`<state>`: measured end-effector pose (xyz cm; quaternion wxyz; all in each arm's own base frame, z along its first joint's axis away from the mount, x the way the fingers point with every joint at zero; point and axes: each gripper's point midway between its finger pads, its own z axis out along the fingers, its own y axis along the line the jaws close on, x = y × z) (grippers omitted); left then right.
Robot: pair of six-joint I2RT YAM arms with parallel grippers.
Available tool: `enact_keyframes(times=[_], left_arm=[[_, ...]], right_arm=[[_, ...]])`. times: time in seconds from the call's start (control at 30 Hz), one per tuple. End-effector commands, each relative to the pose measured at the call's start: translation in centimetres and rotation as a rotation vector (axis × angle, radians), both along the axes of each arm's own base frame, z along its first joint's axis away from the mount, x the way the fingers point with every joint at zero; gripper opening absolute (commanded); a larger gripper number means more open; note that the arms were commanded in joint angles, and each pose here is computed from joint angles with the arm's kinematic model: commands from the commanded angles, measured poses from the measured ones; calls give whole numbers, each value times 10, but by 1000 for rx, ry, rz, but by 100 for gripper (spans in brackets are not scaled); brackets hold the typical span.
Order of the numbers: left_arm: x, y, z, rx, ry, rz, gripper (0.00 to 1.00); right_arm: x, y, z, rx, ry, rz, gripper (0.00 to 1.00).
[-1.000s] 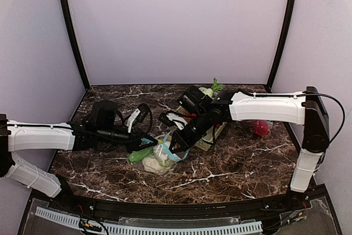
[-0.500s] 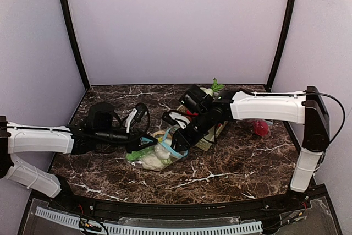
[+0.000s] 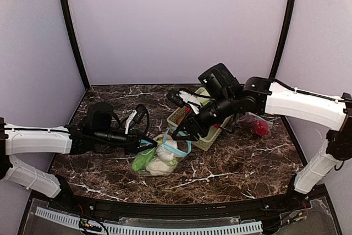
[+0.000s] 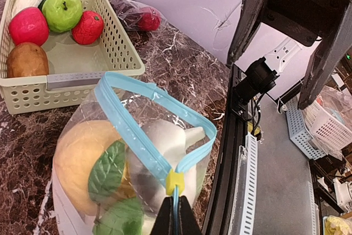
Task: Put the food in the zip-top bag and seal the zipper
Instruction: Pick up the fake vegetable from the zipper food storage bag.
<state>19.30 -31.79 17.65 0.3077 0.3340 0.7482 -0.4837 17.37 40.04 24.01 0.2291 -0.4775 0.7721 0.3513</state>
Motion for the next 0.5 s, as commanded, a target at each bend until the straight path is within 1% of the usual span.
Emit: enact_keyframes(times=[0.0, 0.17, 0.47], left_arm=[[-11, -6, 28, -70, -45, -77, 1], [-16, -7, 31, -82, -31, -104, 1], [-24, -9, 39, -106, -6, -150, 1]], right_arm=[[-4, 24, 7, 69, -77, 136, 50], [-6, 40, 7, 117, -82, 213, 44], [-9, 51, -4, 134, -56, 266, 38]])
